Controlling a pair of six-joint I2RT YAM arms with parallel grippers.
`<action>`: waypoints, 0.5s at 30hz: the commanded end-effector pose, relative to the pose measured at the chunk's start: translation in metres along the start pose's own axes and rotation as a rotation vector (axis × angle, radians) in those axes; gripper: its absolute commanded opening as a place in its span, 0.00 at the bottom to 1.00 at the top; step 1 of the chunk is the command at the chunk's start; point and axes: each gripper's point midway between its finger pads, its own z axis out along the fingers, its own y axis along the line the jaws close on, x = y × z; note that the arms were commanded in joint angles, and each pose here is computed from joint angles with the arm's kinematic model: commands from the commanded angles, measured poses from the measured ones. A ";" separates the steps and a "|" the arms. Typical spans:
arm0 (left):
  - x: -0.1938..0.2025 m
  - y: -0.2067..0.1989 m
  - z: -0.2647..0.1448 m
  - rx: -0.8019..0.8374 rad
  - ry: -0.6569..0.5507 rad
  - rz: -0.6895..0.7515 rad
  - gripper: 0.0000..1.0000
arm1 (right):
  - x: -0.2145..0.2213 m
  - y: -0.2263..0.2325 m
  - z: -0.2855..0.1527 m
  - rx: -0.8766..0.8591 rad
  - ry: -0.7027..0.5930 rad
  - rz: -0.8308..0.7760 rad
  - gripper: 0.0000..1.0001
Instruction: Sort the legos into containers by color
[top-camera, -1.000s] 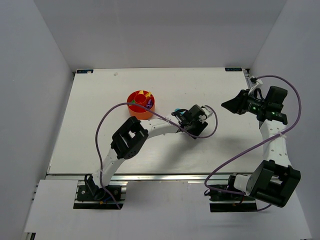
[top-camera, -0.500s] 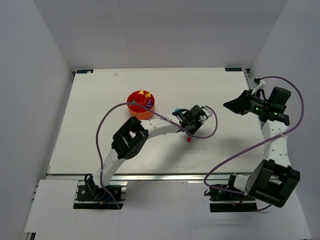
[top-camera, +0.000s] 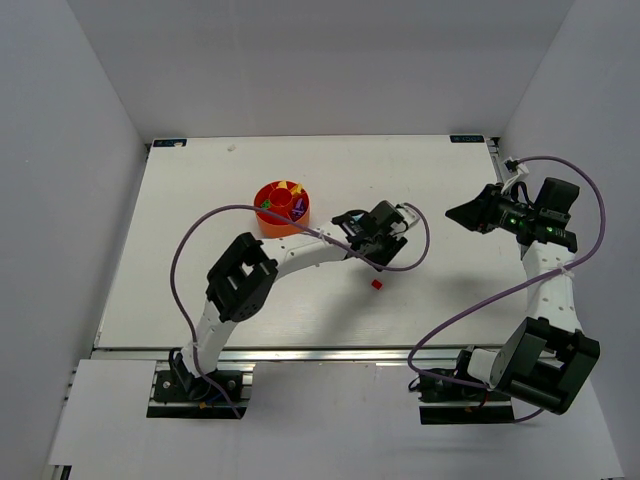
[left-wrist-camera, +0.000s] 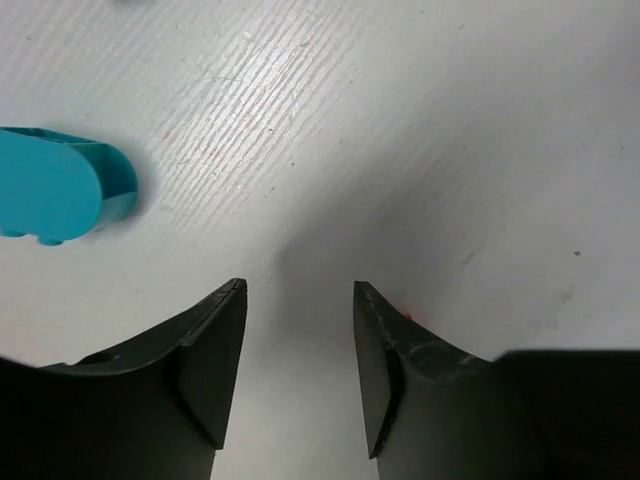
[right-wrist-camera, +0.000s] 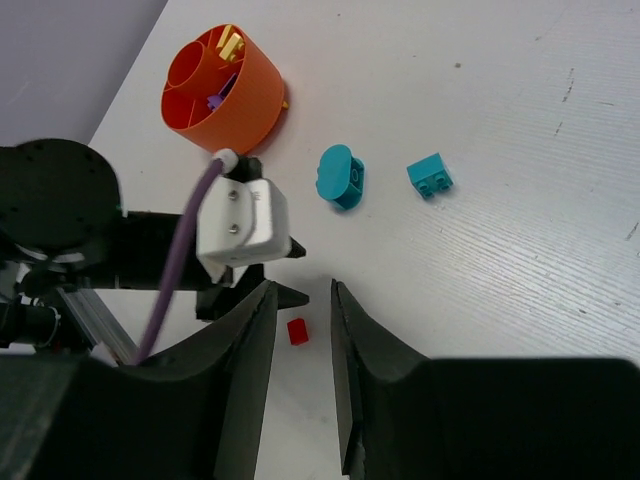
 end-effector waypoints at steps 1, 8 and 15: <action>-0.021 -0.002 -0.048 0.048 -0.066 0.023 0.59 | -0.002 0.003 -0.001 -0.027 -0.005 -0.032 0.34; 0.003 -0.019 -0.044 0.102 0.038 0.005 0.68 | -0.001 0.004 -0.001 -0.034 -0.003 -0.031 0.34; 0.011 -0.036 -0.030 0.157 0.086 -0.033 0.72 | 0.000 0.004 0.000 -0.033 -0.003 -0.028 0.34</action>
